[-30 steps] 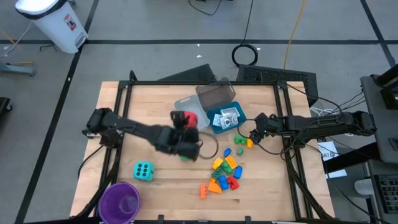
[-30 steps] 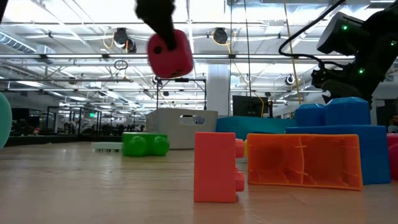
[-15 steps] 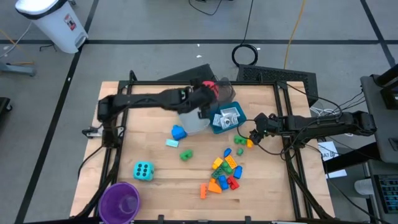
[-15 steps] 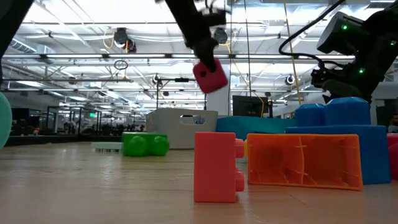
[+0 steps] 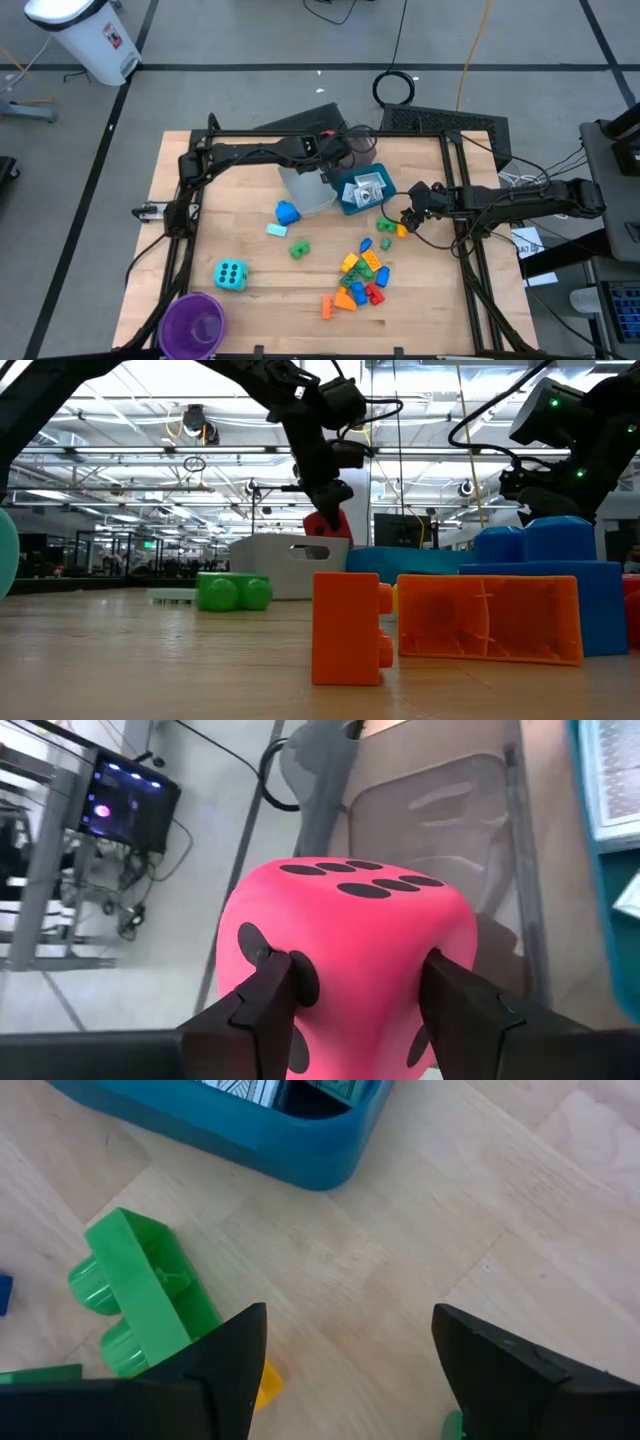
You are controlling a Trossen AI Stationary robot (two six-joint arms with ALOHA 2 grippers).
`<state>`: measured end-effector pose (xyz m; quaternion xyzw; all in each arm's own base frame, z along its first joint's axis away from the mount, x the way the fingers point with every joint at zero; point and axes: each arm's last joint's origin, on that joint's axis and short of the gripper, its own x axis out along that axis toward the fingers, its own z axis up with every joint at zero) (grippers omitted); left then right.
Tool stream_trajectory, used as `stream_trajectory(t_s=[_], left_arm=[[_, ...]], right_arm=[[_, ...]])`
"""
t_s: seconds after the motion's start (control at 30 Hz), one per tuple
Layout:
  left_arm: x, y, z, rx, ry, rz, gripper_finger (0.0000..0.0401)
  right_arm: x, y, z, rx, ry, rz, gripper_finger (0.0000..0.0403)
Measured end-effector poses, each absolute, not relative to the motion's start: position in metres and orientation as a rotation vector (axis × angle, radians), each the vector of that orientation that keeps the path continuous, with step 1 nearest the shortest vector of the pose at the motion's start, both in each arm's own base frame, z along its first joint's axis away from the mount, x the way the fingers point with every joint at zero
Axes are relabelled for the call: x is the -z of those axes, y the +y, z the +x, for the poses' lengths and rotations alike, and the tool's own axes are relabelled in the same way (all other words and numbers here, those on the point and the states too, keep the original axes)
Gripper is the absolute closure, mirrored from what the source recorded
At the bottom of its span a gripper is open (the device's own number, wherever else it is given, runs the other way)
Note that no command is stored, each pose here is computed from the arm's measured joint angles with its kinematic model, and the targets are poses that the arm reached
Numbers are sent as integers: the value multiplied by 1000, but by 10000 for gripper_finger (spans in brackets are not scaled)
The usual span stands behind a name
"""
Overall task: Pick & Place Toys
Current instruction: Put the red dice into the black bin, then put the blue dice into the black bin
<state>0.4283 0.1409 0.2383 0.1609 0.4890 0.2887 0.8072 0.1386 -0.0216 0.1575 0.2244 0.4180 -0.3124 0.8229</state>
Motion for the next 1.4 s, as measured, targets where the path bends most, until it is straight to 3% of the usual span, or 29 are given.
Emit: stream_trajectory(t_s=[0.17,0.83,1.2,1.4], left_arm=[[-238,140,428,-593,1041,316,196],[-228,142,427,-605,1038,197,183],[-226,147,423,-632,1056,160,87],[-229,143,423,-603,1074,231,63]], right_arm=[[-158,-22,139,665,889,477,147],[-157,-22,138,666,888,481,147],[-157,-22,138,666,889,481,147],[-157,-22,138,666,889,481,147]])
